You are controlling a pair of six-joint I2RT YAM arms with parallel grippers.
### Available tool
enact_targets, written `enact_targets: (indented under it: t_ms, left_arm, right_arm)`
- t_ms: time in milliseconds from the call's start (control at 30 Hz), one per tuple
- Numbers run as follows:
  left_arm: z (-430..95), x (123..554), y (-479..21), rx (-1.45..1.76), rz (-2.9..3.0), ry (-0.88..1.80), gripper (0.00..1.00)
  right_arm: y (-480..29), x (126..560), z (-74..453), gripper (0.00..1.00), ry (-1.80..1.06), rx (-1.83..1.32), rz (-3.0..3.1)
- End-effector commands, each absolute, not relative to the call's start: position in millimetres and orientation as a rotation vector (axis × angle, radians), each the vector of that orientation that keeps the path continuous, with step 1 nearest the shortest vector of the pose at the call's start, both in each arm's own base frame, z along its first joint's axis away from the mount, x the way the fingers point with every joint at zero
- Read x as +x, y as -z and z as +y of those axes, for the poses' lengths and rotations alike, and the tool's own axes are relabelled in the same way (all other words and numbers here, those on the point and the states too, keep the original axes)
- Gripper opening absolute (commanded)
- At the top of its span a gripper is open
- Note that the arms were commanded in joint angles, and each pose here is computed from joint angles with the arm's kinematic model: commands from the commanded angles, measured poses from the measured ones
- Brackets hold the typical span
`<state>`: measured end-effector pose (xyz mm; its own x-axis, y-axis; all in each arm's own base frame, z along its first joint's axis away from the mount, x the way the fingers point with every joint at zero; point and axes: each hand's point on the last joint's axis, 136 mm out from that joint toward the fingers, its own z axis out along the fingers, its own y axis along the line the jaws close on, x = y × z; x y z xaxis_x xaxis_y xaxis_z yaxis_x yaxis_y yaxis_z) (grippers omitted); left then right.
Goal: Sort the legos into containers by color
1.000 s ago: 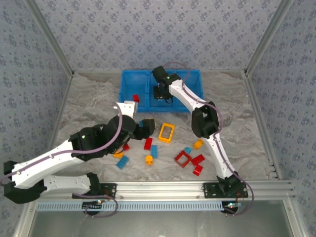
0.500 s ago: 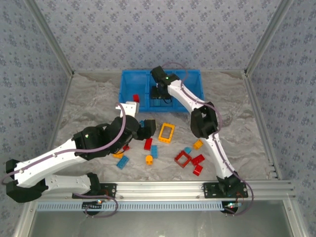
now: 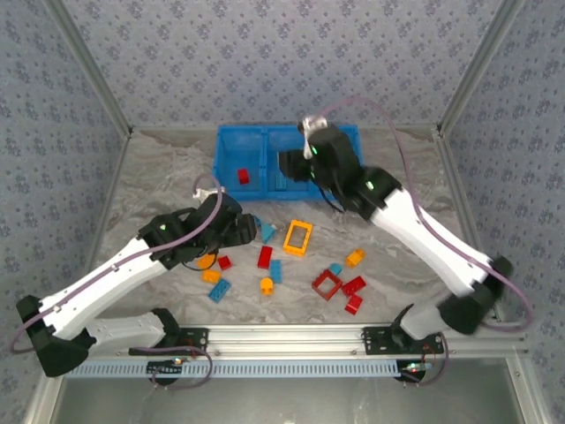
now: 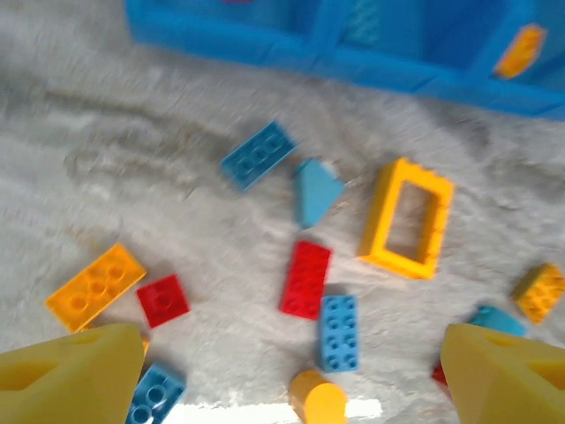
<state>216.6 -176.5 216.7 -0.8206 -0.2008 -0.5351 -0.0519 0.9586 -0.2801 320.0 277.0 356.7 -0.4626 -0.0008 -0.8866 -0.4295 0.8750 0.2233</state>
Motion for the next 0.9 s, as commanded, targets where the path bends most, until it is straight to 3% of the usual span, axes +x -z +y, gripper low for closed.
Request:
enact_targets:
  t_ms: [0, 233, 367, 567, 867]
  left_arm:
    - [-165, 205, -171, -0.275, 2.714, 0.291, 0.86]
    - [-160, 219, -100, -0.406, 2.843, 0.145, 0.81]
    - [-155, 222, -78, -0.454, 2.86, 0.081, 0.76]
    - [-152, 218, -57, -0.524, 2.871, 0.078, 0.75]
    - [-151, 219, -38, -0.535, 2.896, 0.017, 0.69]
  right_arm:
    - [-316, 275, 286, 0.51, -0.553, -0.467, 1.988]
    - [-235, 169, 285, 0.52, -0.728, -0.687, 2.077]
    - [-216, 137, 289, 0.63, -0.789, -0.744, 2.075]
    - [-216, 117, 300, 0.79, -0.746, -0.813, 1.989]
    - [-217, 115, 308, 0.79, -0.738, -0.825, 1.985]
